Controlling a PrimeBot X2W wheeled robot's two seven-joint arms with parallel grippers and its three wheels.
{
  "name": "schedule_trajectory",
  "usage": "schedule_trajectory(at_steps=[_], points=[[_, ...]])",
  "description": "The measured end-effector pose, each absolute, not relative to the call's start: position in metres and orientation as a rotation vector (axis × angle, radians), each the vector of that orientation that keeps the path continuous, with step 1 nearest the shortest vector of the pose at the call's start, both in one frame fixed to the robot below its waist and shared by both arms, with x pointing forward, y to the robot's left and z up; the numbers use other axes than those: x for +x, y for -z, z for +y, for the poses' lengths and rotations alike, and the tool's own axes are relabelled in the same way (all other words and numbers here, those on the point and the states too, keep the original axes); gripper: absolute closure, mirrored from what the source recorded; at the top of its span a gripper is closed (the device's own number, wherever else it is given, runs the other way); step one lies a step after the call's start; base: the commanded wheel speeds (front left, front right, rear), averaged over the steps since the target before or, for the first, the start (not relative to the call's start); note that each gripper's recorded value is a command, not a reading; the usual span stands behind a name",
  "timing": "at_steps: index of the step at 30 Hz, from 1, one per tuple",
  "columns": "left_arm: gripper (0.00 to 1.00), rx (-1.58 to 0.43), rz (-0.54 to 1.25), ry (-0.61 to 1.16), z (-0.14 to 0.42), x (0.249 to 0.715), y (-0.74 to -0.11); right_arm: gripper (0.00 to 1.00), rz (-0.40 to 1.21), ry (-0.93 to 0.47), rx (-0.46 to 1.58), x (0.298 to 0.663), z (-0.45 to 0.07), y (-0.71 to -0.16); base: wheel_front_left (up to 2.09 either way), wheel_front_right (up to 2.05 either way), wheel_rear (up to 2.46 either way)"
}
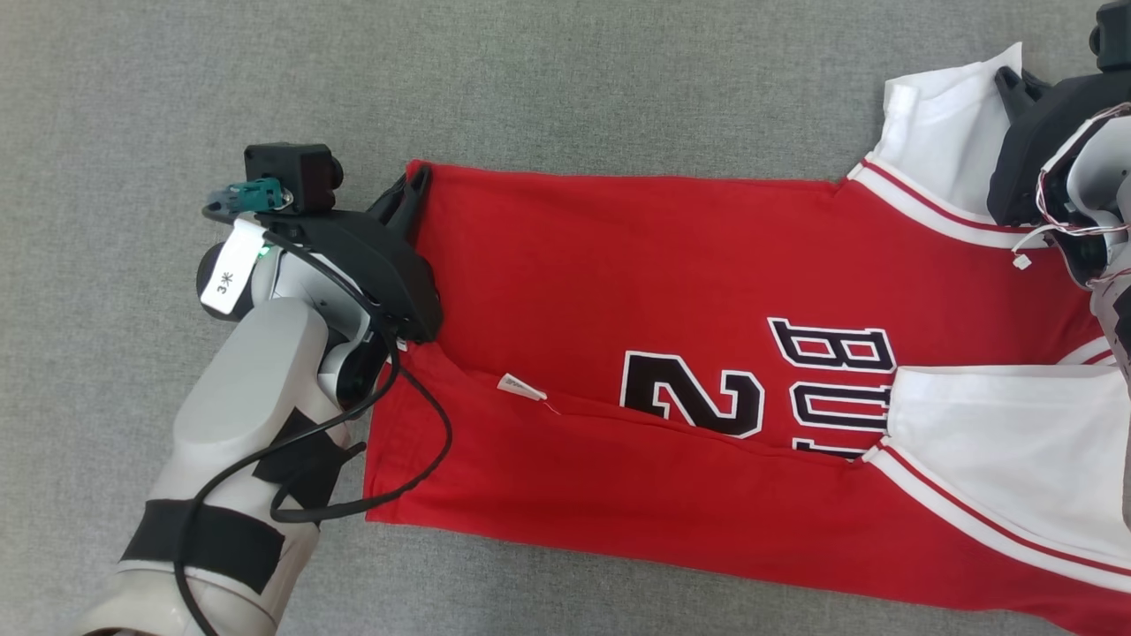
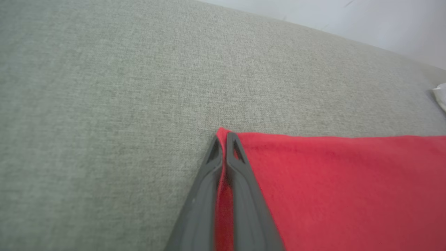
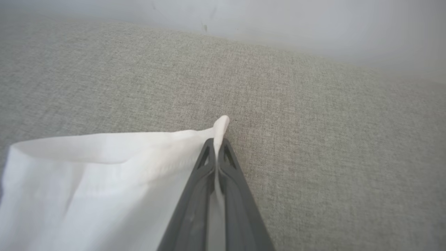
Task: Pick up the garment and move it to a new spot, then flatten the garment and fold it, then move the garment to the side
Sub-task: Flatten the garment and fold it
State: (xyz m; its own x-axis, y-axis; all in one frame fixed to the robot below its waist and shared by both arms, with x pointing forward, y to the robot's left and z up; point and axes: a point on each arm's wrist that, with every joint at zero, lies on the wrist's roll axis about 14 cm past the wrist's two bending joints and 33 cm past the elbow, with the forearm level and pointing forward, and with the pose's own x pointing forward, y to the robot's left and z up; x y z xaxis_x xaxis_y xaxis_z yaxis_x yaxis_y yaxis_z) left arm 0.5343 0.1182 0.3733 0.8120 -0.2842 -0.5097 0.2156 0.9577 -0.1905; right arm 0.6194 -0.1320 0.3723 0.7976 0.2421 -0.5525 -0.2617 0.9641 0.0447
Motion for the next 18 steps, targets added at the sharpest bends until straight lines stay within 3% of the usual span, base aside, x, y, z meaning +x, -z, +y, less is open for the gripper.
schedule_trajectory(at_steps=[18], points=[[1.00,-0.135,0.455,0.248,0.128,0.540,-0.407,1.00,0.386,-0.258,0.007,0.619,-0.143,-0.426,0.00,0.00,0.00]])
